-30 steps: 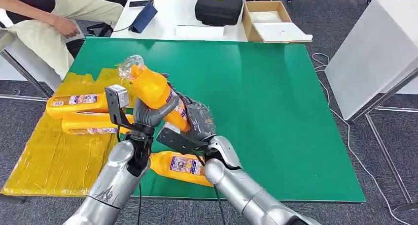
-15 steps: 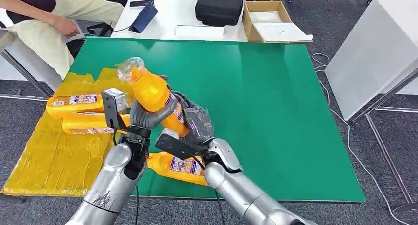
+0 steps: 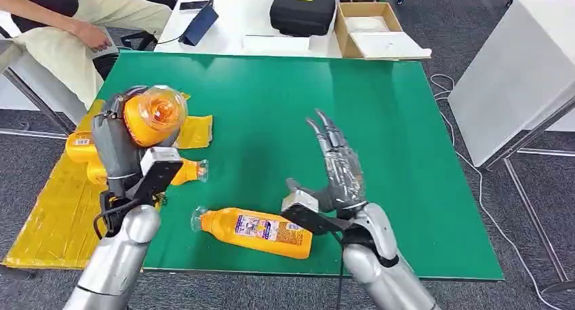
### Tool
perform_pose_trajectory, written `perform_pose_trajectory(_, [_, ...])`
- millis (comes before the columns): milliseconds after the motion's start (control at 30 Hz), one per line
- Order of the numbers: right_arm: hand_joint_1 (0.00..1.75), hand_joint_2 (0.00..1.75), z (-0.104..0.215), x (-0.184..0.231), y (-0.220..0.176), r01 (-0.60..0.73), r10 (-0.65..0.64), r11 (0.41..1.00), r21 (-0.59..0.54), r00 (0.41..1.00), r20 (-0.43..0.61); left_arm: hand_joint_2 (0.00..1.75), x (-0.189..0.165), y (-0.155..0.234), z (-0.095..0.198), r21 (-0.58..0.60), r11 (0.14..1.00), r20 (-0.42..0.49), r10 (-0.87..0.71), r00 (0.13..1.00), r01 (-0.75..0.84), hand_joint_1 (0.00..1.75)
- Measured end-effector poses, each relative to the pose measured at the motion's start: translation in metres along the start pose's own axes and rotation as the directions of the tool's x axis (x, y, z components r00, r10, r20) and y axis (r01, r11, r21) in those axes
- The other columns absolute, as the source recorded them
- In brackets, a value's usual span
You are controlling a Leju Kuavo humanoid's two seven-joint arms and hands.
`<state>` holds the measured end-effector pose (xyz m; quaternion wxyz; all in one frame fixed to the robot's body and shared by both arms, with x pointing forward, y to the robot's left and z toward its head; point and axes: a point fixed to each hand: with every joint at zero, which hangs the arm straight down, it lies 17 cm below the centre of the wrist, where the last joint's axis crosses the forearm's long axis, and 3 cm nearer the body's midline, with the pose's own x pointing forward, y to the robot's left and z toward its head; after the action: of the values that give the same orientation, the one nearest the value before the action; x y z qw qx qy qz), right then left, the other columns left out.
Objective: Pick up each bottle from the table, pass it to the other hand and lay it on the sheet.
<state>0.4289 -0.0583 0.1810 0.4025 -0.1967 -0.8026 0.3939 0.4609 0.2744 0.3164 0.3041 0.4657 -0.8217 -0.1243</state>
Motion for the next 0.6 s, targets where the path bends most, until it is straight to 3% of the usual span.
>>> perform_pose_trajectory(233, [0.0, 1.75, 0.029, -0.035, -0.037, 0.007, -0.013, 0.997, -0.081, 0.997, -0.078, 1.75, -0.031, 0.02, 0.018, -0.014, 0.966, 0.082, -0.256, 0.963, 0.258, 1.75])
perform_pose_trajectory(400, [0.0, 1.75, 0.045, -0.06, -0.057, 0.014, -0.028, 0.994, -0.113, 0.992, -0.123, 1.75, -0.054, 0.035, 0.024, -0.036, 0.814, 0.197, -0.564, 0.802, 0.58, 1.75])
perform_pose_trajectory(600, [0.0, 1.75, 0.059, -0.073, -0.062, 0.007, -0.024, 0.994, -0.113, 0.989, -0.145, 1.75, -0.105, 0.079, 0.025, -0.046, 0.681, 0.096, -0.725, 0.682, 0.73, 1.75])
